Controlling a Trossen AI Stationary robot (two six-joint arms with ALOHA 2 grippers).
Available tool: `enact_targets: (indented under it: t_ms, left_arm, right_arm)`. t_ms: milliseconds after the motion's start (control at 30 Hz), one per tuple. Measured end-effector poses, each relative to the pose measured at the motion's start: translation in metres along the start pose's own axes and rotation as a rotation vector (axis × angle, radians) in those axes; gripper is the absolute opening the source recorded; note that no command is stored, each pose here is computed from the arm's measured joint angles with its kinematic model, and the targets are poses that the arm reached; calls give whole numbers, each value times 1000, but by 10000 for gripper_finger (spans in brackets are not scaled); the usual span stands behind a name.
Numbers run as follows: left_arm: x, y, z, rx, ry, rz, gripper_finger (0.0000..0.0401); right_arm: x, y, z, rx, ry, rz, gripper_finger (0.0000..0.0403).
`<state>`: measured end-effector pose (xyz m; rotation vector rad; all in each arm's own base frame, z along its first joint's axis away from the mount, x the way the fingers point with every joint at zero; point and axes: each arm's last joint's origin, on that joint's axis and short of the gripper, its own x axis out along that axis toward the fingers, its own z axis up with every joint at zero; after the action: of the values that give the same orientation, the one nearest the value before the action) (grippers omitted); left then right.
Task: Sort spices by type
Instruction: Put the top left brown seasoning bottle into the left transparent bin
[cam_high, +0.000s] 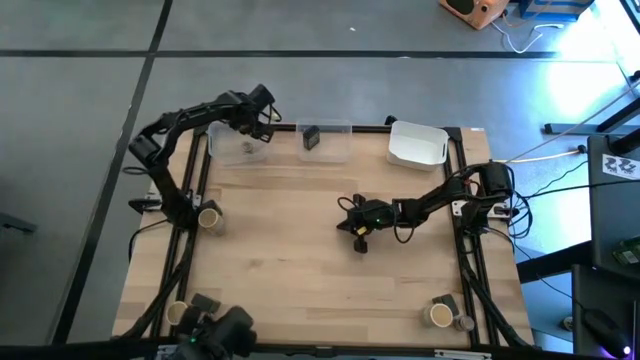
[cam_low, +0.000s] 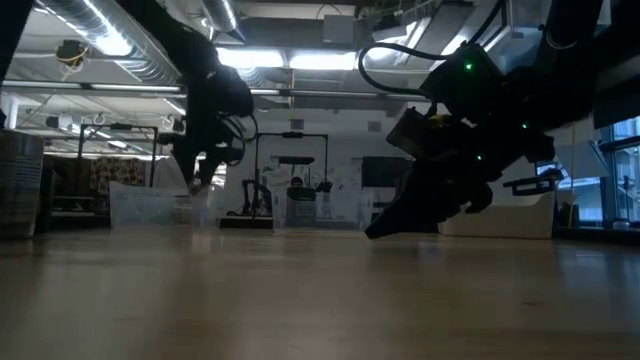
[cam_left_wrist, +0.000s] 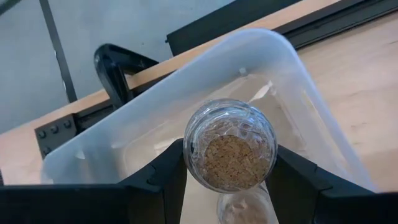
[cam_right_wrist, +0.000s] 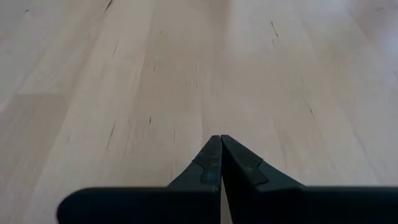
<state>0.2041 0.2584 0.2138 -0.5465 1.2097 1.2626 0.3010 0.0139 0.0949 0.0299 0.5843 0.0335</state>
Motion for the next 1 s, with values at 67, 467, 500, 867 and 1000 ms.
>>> enact_targets:
  t_ms: [67, 467, 500, 867, 1000]
  left_arm:
    - [6, -3, 1, 0, 5, 2, 168]
    - [25, -9, 1, 21, 51, 17, 172]
    - [25, -9, 1, 22, 53, 17, 175]
    - [25, -10, 0, 31, 66, -24, 207]
    - [25, -11, 0, 32, 68, -30, 220]
  right_arm:
    - [0, 0, 0, 0, 0, 0, 11]
    - [0, 0, 0, 0, 0, 1, 11]
    - [0, 0, 0, 0, 0, 1, 11]
    - [0, 0, 0, 0, 0, 1, 11]
    - [0, 0, 0, 0, 0, 1, 11]
